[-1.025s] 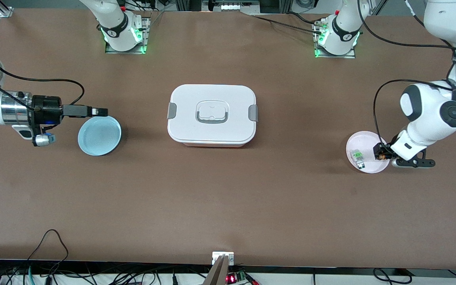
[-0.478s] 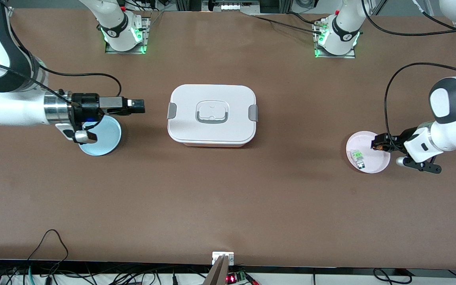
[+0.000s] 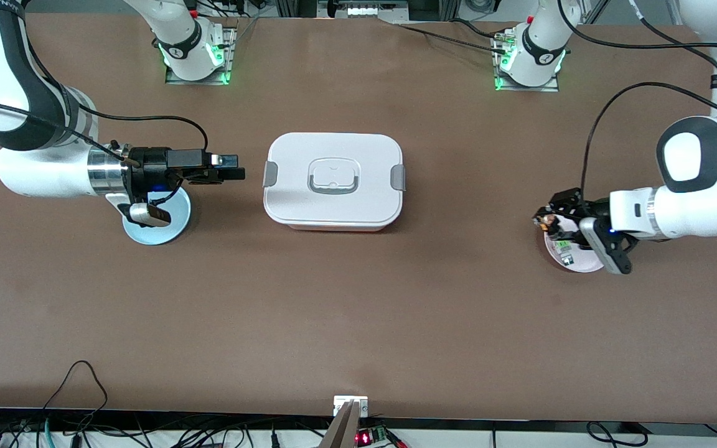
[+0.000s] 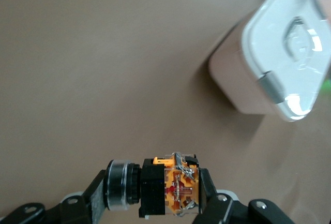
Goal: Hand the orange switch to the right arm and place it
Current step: 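Lift the orange switch with the left gripper toward the right gripper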
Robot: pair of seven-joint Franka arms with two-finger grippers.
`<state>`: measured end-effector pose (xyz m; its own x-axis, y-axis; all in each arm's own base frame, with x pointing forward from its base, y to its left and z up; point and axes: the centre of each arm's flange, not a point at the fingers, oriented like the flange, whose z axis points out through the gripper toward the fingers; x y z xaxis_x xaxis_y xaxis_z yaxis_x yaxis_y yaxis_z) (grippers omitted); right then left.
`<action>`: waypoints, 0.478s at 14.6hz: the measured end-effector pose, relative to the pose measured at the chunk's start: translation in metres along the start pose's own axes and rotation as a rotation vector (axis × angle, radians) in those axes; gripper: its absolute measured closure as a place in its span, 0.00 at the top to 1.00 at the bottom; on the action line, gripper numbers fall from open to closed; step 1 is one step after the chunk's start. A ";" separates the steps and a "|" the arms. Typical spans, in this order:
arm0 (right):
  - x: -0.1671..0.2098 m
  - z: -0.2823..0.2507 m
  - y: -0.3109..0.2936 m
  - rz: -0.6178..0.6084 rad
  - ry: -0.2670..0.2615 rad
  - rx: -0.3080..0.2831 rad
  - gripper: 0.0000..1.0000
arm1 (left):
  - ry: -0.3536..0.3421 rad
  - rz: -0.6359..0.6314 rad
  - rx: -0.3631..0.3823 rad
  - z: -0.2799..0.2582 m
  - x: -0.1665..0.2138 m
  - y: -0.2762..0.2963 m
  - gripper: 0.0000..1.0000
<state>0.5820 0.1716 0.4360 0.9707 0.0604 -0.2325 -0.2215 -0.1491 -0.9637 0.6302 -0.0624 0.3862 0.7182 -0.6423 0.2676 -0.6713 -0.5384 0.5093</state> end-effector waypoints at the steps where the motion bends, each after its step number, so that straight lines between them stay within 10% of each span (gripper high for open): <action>1: 0.000 0.002 -0.002 0.002 0.005 0.022 1.00 | 0.035 0.057 -0.045 0.010 0.013 0.012 0.72; 7: -0.002 0.033 -0.001 0.007 0.018 0.020 1.00 | 0.396 0.298 -0.341 0.061 0.076 0.071 0.72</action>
<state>0.5777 0.2047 0.4333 0.9705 0.0414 -0.2374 -0.2304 -0.1300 -0.9644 0.6264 -0.1829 0.3923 0.5656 -0.4515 0.6900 -0.8047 -0.1191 0.5816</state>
